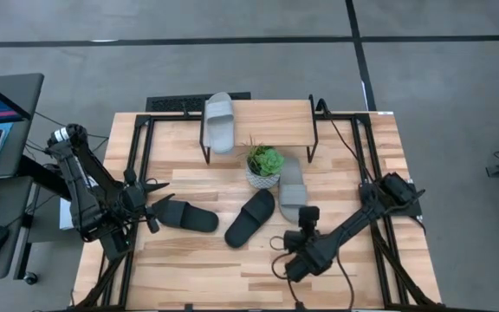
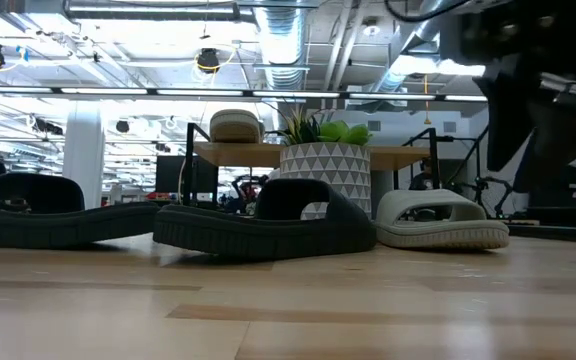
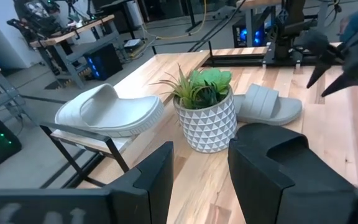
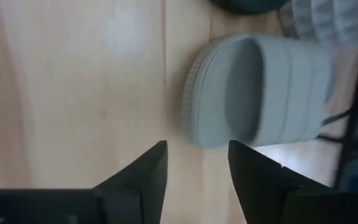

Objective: Pick and place slides into the shelf
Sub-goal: Put the gray slide on the shelf

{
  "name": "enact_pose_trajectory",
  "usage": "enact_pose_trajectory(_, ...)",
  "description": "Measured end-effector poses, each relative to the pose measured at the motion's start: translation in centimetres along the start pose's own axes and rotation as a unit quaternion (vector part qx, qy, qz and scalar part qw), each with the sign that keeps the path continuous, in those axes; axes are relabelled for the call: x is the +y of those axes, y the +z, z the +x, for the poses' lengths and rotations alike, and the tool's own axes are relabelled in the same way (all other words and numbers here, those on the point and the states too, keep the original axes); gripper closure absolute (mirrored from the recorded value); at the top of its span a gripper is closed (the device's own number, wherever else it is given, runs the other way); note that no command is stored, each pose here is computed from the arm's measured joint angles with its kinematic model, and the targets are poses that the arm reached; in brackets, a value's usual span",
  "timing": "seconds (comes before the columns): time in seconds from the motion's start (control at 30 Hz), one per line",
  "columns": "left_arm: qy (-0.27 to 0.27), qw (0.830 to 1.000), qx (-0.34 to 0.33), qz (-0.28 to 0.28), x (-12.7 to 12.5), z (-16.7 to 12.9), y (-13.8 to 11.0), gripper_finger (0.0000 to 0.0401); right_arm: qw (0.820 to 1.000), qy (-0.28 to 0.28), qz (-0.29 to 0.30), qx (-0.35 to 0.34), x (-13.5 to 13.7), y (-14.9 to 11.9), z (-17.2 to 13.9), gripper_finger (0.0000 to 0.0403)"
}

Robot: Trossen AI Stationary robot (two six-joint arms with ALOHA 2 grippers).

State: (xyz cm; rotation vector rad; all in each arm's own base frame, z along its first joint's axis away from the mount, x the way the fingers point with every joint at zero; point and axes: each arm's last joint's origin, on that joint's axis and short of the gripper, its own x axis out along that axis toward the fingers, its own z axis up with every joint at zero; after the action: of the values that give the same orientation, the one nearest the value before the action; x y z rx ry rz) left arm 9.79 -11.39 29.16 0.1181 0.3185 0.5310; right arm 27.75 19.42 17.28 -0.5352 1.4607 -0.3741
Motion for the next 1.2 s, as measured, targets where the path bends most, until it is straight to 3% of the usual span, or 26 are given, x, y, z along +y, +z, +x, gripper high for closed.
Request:
enact_pose_trajectory(0.13, 0.0, 1.0, 0.0, -0.003, 0.0, 0.0, 0.0, 0.026, 0.999, -0.027, -0.03, -0.028, 0.3, -0.1, -0.3, 0.025)
enact_pose_trajectory(0.43, 0.001, 1.0, -0.017, -0.016, 0.0, 0.0, 0.1, 0.026, 0.998, -0.01, 0.009, -0.065, 0.3, 1.0, 0.0, 0.0261)
enact_pose_trajectory(0.87, 0.001, 0.999, -0.026, -0.023, 0.0, 0.0, 0.1, 0.026, 0.999, 0.012, 0.031, -0.043, -0.2, 1.3, 0.4, 0.0257)
enact_pose_trajectory(1.2, 0.001, 0.999, -0.026, -0.018, 0.0, 0.0, 0.1, 0.026, 0.996, 0.048, 0.078, -0.015, -1.0, 2.1, 3.8, 0.0264)
